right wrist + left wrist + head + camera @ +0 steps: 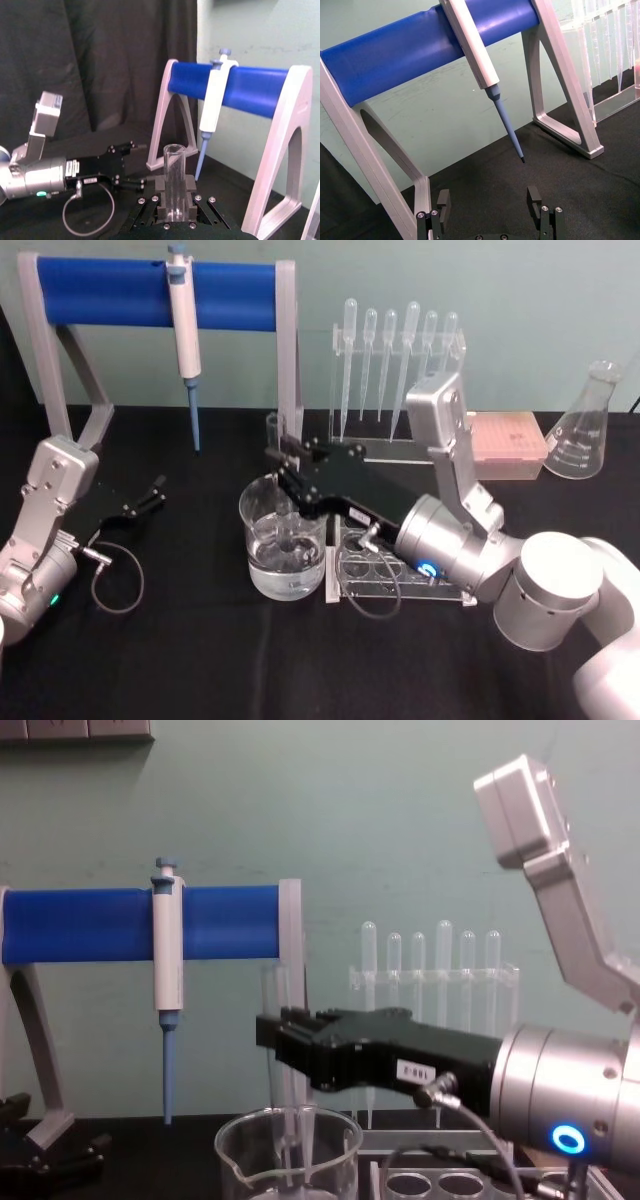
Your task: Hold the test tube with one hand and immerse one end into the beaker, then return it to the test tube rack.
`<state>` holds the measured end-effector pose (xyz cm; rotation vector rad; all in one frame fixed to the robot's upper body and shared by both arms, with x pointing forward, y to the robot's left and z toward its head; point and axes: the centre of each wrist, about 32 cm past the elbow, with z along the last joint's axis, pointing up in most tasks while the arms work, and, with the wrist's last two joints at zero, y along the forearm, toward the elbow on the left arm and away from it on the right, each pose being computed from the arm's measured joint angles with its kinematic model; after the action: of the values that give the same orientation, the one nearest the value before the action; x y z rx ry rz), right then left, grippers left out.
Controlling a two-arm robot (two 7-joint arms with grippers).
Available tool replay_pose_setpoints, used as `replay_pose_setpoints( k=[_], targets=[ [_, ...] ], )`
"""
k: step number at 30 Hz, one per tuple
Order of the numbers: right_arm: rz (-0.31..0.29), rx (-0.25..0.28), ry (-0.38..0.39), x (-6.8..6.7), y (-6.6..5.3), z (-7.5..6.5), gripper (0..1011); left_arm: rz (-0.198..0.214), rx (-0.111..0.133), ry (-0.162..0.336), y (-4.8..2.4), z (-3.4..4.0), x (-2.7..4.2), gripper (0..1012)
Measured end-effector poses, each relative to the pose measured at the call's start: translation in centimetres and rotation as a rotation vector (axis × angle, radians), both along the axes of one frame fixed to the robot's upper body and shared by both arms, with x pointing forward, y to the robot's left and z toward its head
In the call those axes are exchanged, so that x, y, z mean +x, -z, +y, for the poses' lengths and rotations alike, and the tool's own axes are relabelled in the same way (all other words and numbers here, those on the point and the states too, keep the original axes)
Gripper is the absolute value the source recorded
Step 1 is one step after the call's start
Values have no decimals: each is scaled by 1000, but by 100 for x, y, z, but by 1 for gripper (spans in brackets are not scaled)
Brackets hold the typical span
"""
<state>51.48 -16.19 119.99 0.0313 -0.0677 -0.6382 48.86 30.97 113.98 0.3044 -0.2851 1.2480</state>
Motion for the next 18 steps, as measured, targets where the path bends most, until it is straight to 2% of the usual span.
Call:
replay_pose_setpoints(
  k=[8, 18],
  targets=[
    [25, -8, 0, -10, 107, -4, 221, 0, 0, 0, 0, 0, 0, 1000],
    [36, -9, 7, -19, 114, -16, 221, 0, 0, 0, 0, 0, 0, 1000]
  ],
)
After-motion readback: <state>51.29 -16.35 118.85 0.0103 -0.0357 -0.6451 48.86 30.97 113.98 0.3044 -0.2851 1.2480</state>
